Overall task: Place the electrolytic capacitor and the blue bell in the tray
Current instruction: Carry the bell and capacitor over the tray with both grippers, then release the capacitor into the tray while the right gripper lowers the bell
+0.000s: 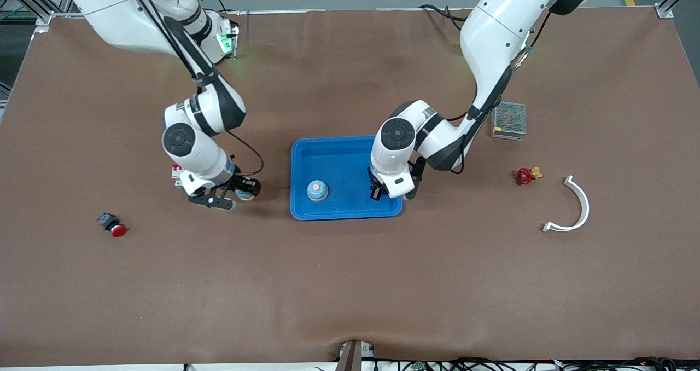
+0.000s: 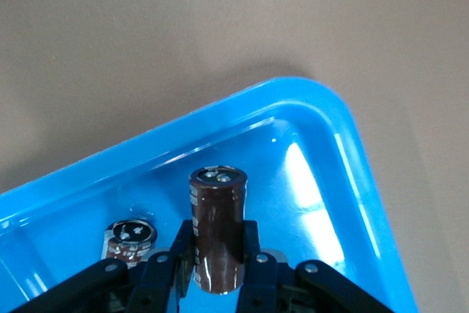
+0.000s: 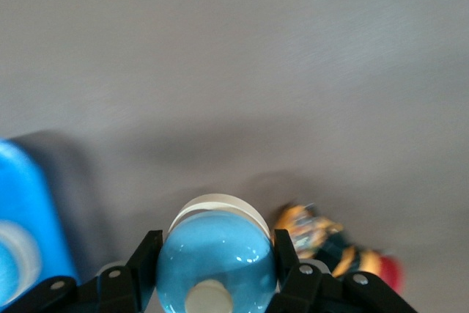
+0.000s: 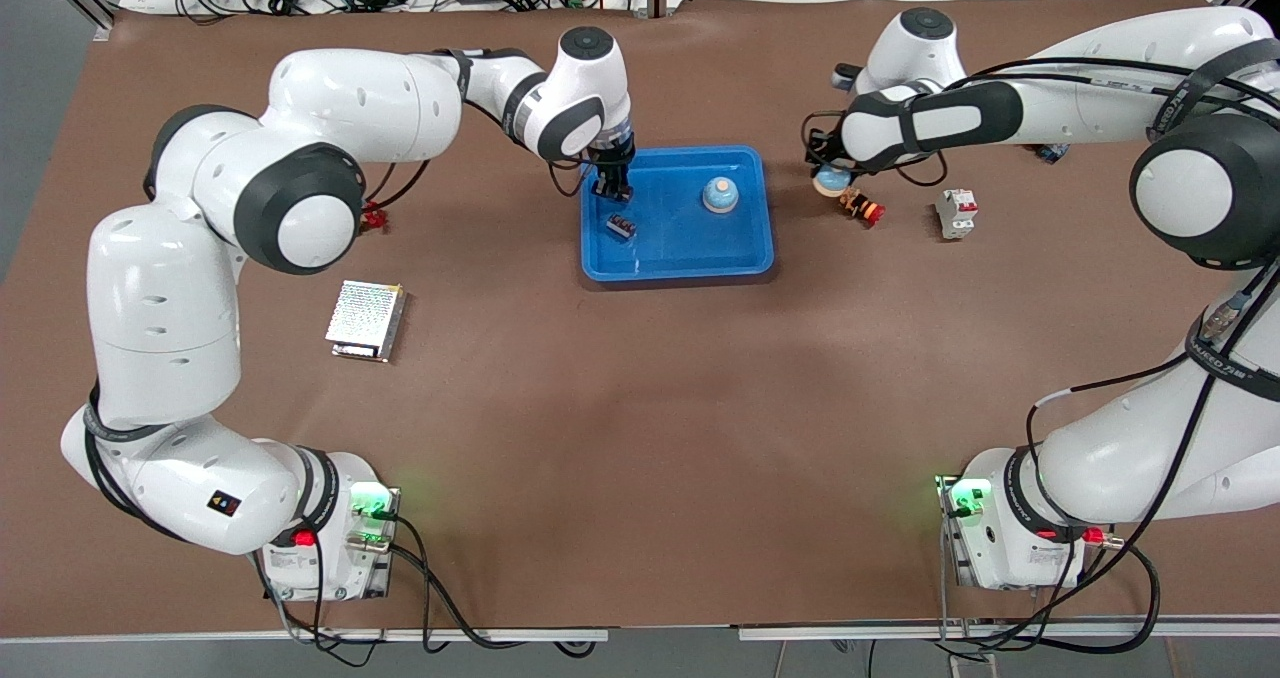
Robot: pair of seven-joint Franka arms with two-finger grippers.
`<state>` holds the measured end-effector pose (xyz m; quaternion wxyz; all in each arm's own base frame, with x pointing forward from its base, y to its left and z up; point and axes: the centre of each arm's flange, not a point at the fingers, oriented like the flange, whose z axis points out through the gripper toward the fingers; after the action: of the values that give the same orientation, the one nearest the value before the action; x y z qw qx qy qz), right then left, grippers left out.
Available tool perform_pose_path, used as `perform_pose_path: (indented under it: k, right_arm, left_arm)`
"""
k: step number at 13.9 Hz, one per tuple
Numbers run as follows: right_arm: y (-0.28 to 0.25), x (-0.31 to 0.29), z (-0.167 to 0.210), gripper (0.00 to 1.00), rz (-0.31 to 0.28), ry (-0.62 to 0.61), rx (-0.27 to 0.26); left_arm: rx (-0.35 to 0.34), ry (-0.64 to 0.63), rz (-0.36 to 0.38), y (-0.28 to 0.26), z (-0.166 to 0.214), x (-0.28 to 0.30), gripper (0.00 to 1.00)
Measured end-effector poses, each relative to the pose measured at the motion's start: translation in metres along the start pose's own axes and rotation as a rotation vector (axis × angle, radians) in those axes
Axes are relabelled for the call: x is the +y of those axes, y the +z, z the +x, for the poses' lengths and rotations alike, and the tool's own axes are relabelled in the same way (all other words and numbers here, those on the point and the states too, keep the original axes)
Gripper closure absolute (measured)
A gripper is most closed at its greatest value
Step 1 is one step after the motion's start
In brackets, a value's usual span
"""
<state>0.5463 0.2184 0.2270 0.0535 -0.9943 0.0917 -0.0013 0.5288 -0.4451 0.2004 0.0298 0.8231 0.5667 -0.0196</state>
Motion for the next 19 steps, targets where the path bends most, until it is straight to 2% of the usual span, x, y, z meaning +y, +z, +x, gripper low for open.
perform_pose_path:
  k: [3,4,10,11,15,19]
  right_arm:
    - [-0.002,-0.034,-0.019,0.34,0.019,-0.036,-0.004]
    - [-0.002,-0.046,-0.026,0.34,0.022,-0.03,-0.004]
    - [0.002,-0.114,-0.082,0.34,0.028,-0.019,-0.015]
    - [0.003,-0.123,-0.091,0.34,0.028,-0.015,-0.018]
    - [0.006,-0.147,-0.119,0.34,0.025,-0.002,-0.026]
    - [0.009,-0.153,-0.128,0.34,0.01,0.003,-0.018]
  left_arm:
    - [-0.001,0.0,0.006,0.009,0.0,-0.001,0.7]
    - [-0.002,-0.003,0.0,0.007,0.001,0.001,0.66]
    - [-0.011,-0.011,-0.066,-0.031,0.007,0.027,0.06]
    - [-0.003,0.006,-0.064,-0.041,0.012,0.029,0.0]
    - [0.051,0.139,-0.037,-0.101,0.054,0.038,0.0]
    - [0.096,0.323,-0.023,-0.166,0.105,0.04,0.0]
